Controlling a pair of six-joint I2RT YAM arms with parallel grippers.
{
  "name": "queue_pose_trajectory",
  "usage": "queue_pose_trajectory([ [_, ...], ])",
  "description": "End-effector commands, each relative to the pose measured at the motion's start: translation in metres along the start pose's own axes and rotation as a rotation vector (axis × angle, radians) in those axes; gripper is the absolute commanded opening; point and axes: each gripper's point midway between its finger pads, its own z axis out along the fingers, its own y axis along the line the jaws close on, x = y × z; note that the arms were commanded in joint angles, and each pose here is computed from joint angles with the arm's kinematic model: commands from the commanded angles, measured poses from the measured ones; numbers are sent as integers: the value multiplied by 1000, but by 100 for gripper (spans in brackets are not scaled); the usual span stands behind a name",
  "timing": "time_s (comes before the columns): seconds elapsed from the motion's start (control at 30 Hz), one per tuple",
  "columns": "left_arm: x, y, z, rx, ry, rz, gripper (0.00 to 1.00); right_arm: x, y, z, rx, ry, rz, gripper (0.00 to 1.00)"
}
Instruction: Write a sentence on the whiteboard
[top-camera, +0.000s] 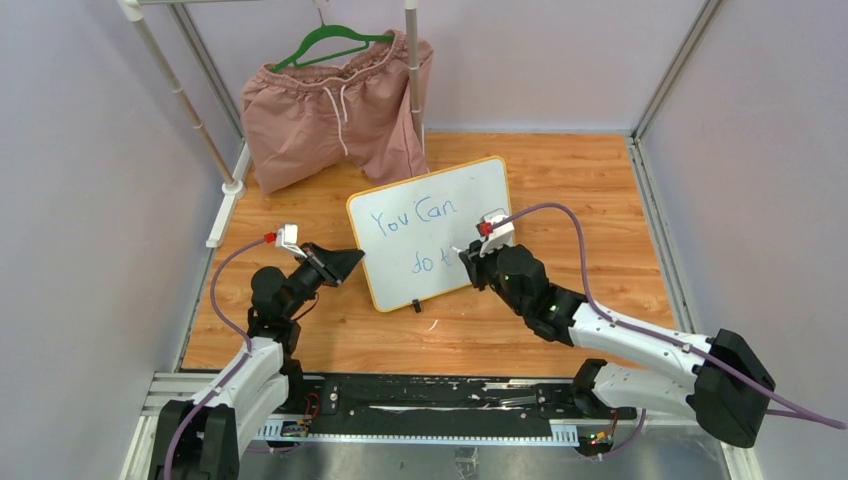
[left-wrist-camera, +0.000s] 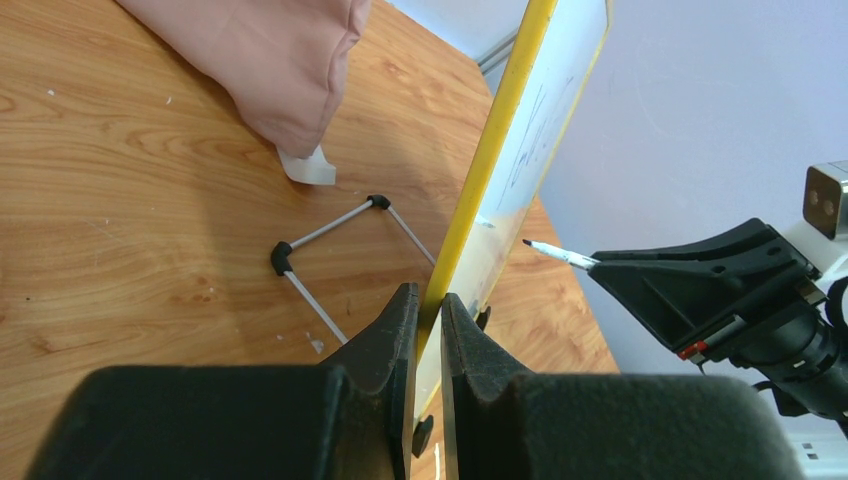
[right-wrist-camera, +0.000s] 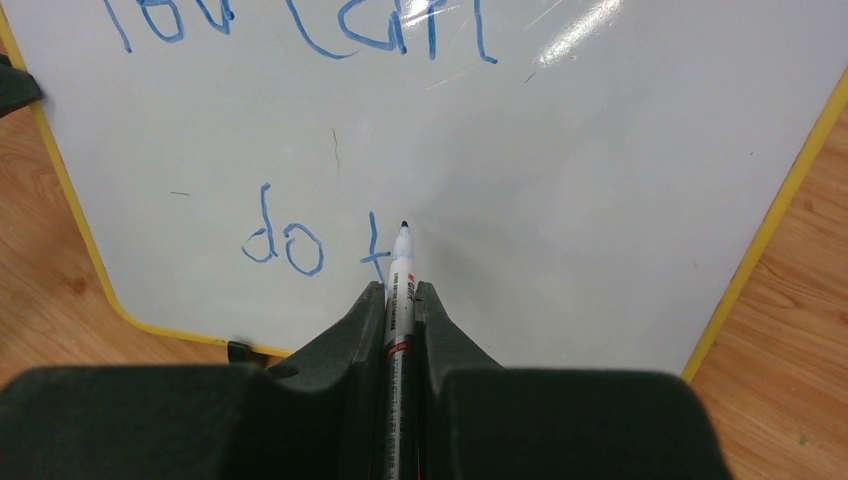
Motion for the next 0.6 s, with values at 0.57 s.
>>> queue_pose_trajectory([
  [0.57,-5,-11,-1,44,-22,18,0,-18,-10,19,40,-51,58,0],
])
